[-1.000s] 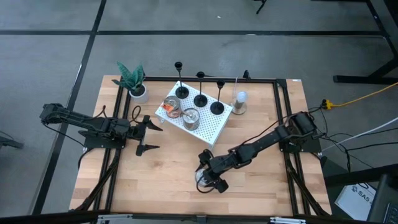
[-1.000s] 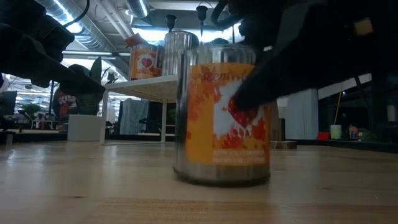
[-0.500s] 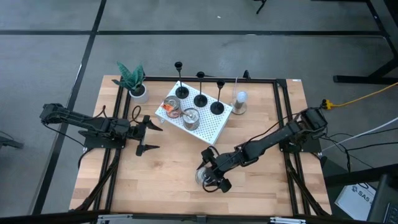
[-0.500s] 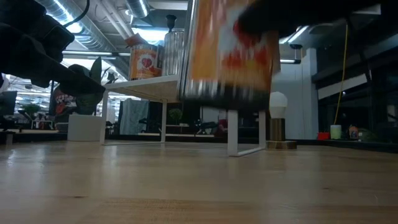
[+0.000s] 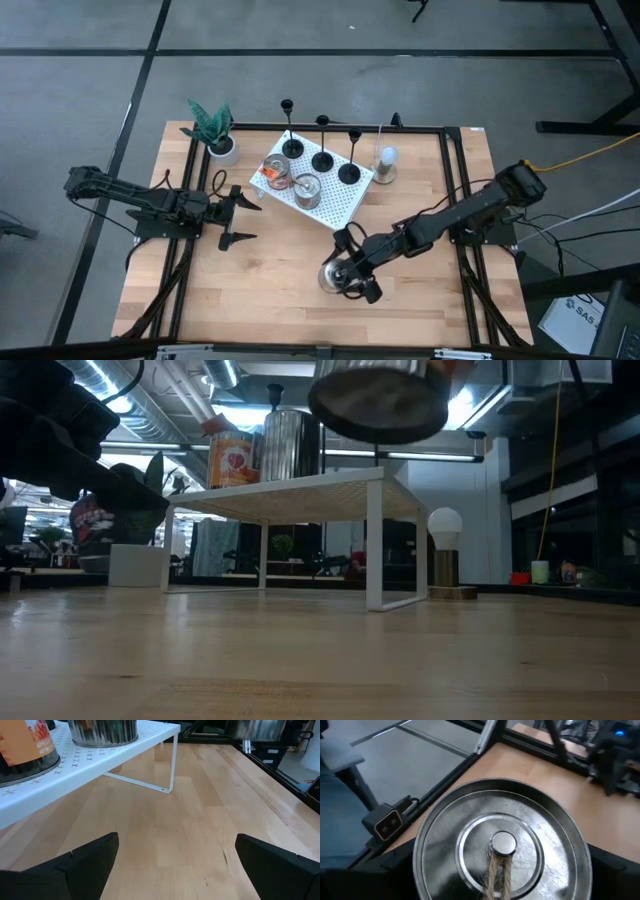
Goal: Pick & Place candle stick holders
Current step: Put the orange scented candle on the shelf
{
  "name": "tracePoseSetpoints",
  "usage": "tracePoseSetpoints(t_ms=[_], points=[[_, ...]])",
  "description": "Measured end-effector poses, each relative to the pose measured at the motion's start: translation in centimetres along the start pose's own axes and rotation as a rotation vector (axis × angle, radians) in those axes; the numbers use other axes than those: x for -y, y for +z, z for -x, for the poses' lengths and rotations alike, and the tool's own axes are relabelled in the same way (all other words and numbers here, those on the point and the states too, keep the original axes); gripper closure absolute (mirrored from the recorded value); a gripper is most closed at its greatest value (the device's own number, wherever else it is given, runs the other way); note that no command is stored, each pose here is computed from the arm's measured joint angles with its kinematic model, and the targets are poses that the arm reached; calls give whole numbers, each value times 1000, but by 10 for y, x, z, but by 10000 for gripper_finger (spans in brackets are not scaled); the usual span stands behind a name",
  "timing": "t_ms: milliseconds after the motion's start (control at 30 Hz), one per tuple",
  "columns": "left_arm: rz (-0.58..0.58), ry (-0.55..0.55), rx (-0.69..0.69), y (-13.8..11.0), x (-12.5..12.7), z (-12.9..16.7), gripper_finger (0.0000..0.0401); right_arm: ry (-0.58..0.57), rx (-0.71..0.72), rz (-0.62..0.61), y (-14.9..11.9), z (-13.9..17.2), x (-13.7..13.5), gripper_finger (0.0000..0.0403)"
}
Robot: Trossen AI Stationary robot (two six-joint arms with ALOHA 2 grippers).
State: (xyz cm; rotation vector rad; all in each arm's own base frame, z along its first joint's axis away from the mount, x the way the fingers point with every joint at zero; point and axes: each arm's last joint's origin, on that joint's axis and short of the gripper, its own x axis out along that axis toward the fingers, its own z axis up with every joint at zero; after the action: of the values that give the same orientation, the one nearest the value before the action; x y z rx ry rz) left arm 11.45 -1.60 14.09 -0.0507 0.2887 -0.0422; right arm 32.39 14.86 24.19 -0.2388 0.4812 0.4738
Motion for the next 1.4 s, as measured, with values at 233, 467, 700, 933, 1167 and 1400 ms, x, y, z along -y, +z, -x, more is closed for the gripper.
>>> tracePoseSetpoints(t_ms=[233,467,700,933,1167,1400], points=[[0,0,0,0,0,0,1,-95,0,-13,7,17,10,45],[0,0,0,0,0,0,1,-143,23,-17,14,31,16,45],[0,0,0,0,0,0,1,-239,27,-61,14,37,34,45],[0,0,-1,0,0,0,1,-295,-6,-138,25,47,61,45],[0,0,-1,0,0,0,1,-336,-78,-240,22,55,80,45],[0,0,-1,0,0,0,1,-406,-134,-310,12,60,96,45]])
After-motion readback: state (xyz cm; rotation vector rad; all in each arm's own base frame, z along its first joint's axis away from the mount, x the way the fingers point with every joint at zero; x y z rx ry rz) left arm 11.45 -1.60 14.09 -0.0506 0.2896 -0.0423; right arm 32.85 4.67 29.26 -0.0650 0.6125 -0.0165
